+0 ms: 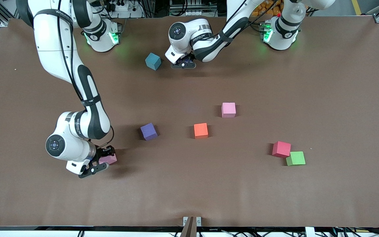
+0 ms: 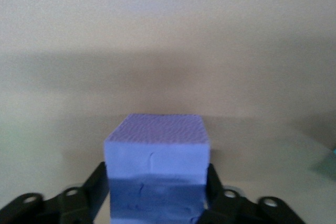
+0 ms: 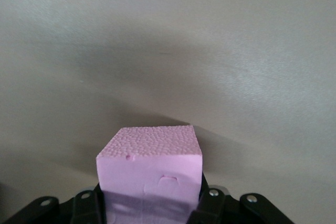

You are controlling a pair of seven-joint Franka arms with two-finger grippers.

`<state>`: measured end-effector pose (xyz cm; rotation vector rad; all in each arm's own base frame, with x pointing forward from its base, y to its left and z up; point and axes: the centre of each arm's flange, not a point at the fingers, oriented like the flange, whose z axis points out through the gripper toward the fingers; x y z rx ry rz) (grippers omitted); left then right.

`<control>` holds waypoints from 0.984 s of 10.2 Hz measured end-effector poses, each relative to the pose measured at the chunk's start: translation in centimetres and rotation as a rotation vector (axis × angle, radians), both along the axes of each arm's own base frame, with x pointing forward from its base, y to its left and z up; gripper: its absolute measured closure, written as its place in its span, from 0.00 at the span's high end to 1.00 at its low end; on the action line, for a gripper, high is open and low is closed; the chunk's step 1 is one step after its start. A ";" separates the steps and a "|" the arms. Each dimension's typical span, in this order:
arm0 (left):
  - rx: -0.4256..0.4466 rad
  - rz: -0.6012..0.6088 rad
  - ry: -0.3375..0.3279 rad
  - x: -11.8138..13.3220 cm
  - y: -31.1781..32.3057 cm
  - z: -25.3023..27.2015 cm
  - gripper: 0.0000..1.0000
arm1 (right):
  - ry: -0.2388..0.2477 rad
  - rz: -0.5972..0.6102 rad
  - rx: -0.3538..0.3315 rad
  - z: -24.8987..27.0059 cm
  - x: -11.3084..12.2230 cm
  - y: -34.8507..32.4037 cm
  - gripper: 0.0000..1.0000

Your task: Arrange blocks into number 1

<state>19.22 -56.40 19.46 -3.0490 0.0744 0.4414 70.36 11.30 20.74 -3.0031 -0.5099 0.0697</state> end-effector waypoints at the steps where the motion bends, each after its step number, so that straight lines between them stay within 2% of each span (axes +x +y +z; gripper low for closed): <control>1: -0.002 0.000 -0.004 0.1 0.0 0.0 0.97 | 0.003 -0.022 0.003 1.0 0.0 0.8 0.59; 2: -0.011 0.008 -0.012 0.7 0.0 0.4 1.00 | 0.024 -0.048 0.010 2.6 -0.3 1.4 0.59; 3: -0.027 0.029 -0.031 2.1 0.0 1.3 1.00 | 0.068 -0.077 0.022 4.6 -1.0 1.7 0.59; 4: -0.050 0.062 -0.061 4.5 0.4 3.1 1.00 | 0.101 -0.099 0.034 6.7 -2.3 2.4 0.59; 7: -0.095 0.174 -0.157 12.7 3.9 8.5 1.00 | 0.168 -0.107 0.055 9.0 -9.1 6.4 0.59; 10: -0.113 0.166 -0.184 20.2 9.5 9.2 1.00 | 0.143 -0.130 0.061 8.7 -17.9 11.6 0.59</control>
